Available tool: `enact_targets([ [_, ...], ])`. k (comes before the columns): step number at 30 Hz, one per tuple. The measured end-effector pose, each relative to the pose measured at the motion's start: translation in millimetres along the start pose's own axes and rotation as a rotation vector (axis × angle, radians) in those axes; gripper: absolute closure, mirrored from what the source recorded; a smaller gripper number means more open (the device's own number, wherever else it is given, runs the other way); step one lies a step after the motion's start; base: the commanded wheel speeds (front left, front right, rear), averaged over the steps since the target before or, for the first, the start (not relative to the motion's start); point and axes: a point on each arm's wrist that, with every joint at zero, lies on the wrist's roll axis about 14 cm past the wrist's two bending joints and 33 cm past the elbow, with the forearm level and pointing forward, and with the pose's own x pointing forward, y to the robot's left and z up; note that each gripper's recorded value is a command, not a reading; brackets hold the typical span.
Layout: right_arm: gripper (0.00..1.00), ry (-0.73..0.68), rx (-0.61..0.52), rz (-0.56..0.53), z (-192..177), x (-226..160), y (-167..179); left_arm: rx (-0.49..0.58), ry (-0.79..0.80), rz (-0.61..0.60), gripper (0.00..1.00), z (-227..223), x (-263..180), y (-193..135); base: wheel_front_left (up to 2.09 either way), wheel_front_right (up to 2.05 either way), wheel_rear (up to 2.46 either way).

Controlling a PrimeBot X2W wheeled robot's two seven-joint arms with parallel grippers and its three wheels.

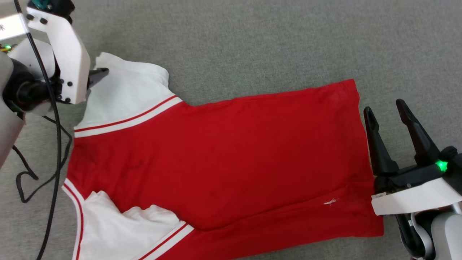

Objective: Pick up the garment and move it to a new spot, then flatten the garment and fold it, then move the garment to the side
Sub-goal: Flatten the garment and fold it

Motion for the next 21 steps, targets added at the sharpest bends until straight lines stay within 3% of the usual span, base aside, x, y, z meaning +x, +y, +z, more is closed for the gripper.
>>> enact_targets([
  [10,0.00,0.072,-0.019,-0.028,-29,7,-13,-0.018,0.159,-0.031,0.00,-28,50,3,0.00,0.00,0.00],
  [11,0.00,0.073,-0.023,-0.031,-29,7,-15,-0.017,0.163,-0.032,0.72,-29,50,3,0.00,0.00,0.00],
  [12,0.00,0.070,-0.025,-0.032,-28,7,-16,-0.014,0.162,-0.033,1.00,-30,50,4,0.00,0.00,0.00],
  [21,0.00,0.029,-0.146,0.000,10,22,-29,0.054,0.047,-0.021,1.00,-19,31,-4,0.00,0.00,0.00],
])
